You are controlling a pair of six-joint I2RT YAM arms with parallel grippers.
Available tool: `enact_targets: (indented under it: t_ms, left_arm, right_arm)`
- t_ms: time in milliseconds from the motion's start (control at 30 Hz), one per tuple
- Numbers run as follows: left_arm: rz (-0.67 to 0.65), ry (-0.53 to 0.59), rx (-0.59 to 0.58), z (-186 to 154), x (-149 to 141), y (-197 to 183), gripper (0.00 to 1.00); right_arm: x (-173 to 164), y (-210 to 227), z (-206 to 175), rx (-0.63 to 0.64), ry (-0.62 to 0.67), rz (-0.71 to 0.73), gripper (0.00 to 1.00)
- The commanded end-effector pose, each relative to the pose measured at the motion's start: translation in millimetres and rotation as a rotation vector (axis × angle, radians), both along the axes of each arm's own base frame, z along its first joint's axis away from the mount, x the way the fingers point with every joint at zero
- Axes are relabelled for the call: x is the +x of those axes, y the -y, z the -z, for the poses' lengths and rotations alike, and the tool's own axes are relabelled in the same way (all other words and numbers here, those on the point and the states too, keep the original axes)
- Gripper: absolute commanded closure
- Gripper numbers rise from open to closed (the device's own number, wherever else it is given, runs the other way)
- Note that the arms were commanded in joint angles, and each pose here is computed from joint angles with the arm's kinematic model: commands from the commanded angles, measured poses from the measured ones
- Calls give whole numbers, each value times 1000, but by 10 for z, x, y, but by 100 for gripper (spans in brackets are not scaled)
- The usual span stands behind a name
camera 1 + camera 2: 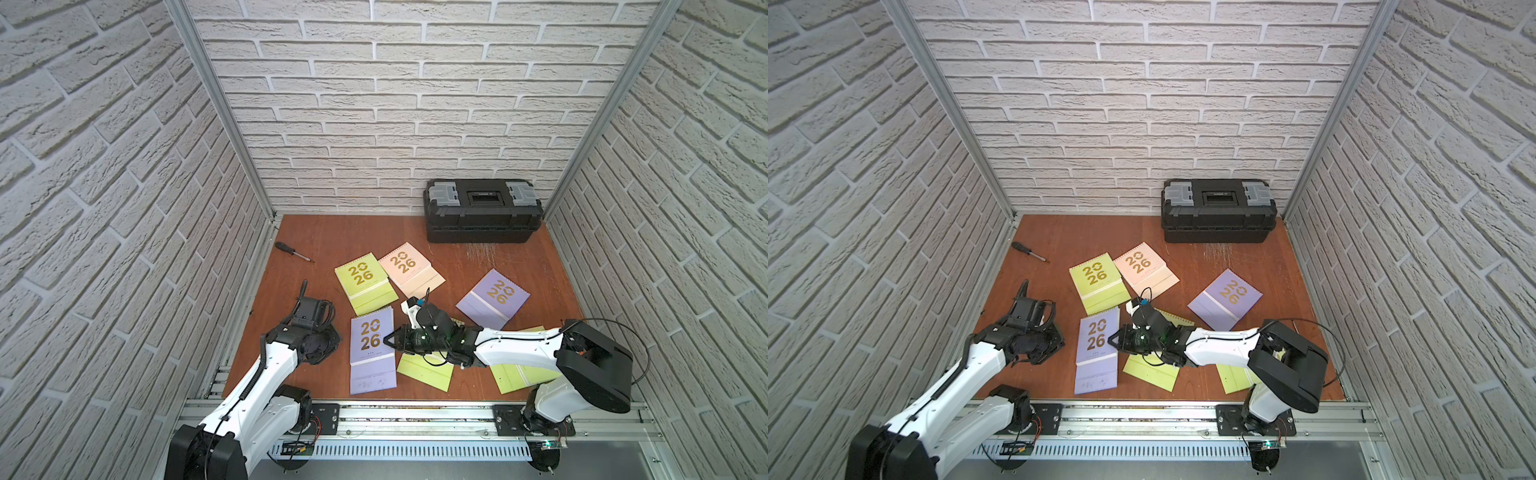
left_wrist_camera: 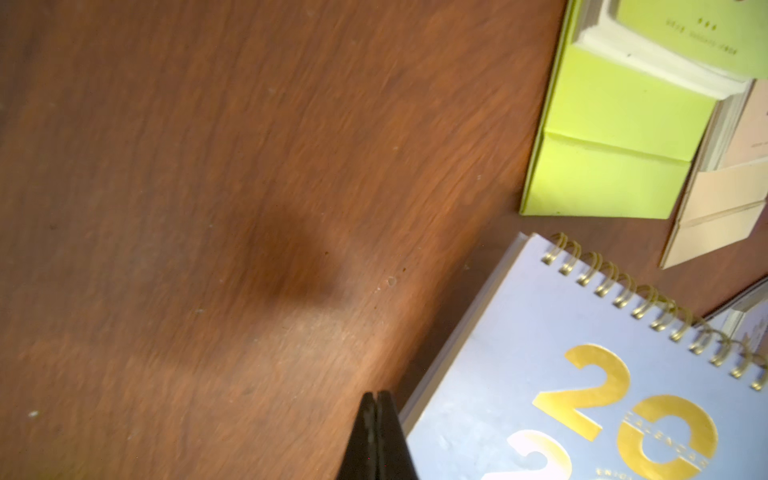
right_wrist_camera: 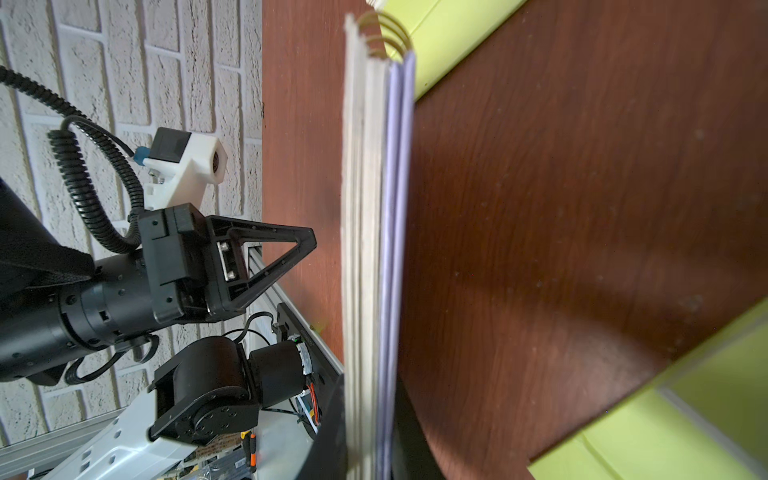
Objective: Stack the calendars
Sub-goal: Pick up the calendar at the center of the board, then place the calendar at the calendar.
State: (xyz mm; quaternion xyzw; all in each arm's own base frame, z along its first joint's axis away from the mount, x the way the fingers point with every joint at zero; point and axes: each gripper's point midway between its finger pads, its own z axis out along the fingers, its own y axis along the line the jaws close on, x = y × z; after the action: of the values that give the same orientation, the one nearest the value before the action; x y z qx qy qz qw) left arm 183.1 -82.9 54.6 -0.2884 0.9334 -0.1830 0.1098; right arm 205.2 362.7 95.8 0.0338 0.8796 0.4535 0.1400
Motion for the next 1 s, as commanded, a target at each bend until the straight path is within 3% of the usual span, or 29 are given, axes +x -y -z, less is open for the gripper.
enact_targets:
  t_ms: [0, 400, 967]
  left_arm:
    - [14, 14, -17, -105, 33, 63, 100]
    - [78, 38, -30, -124, 213, 400, 100]
    - [200, 29, -33, -45, 503, 1004, 100]
  right_arm:
    - [149, 15, -419, 150, 88, 70, 97]
    - [130, 589, -544, 188, 146, 230, 97]
    - [38, 1549, -401, 152, 135, 432, 97]
